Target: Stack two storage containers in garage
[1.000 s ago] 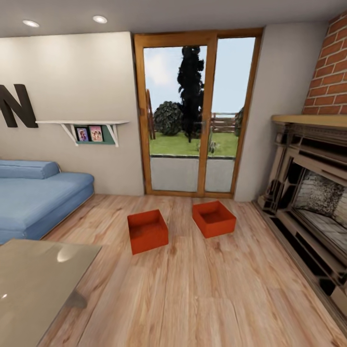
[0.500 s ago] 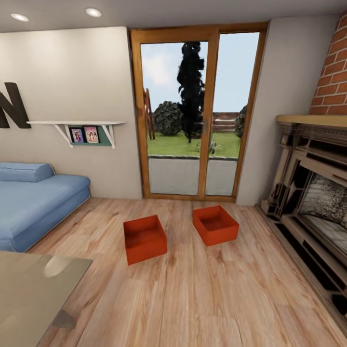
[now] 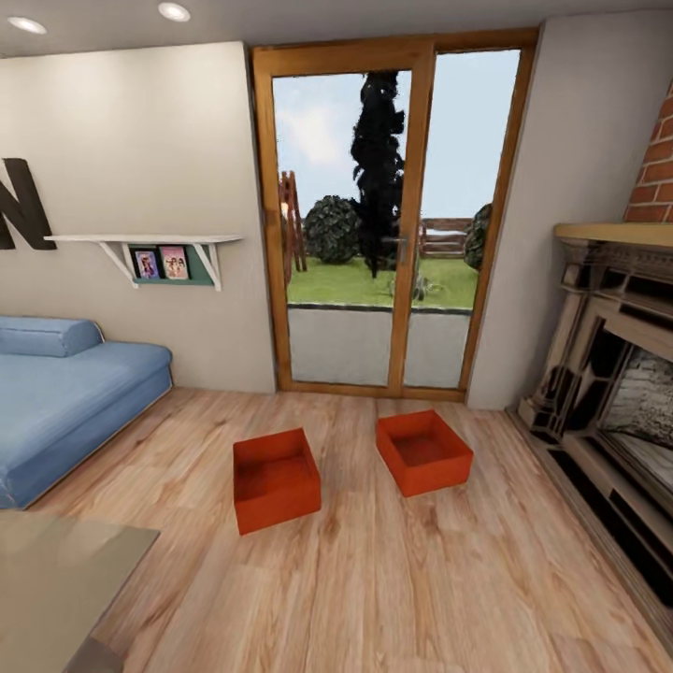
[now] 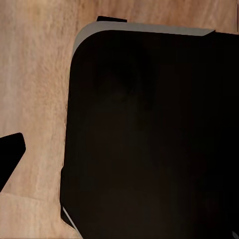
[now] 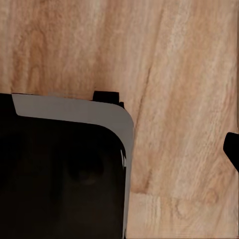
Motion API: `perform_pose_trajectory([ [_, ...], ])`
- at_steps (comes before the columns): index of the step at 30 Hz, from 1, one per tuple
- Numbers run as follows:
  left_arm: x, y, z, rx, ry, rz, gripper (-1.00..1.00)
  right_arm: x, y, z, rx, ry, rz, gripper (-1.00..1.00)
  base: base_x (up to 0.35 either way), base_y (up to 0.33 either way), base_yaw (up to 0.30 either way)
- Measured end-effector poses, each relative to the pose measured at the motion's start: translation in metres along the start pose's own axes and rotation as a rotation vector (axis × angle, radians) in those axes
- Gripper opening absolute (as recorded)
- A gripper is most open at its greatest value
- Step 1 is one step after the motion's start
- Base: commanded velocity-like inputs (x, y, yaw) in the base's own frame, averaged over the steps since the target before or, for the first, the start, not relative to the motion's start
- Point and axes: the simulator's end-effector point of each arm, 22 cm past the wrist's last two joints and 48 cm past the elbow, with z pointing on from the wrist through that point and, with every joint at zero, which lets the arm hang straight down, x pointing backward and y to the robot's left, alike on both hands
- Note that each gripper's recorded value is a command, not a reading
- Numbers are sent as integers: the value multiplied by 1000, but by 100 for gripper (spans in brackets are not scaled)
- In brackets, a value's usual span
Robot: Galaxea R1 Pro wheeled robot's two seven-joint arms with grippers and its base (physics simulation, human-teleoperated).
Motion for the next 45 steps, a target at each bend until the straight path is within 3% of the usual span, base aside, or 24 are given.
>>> perform_pose_trajectory([
  [36,0,0,0,0,0,0,100,0,0,0,0,1,2,100,317,-111,271],
  [45,0,0,0,0,0,0,100,0,-1,0,1,0,5,100,317,-111,67],
])
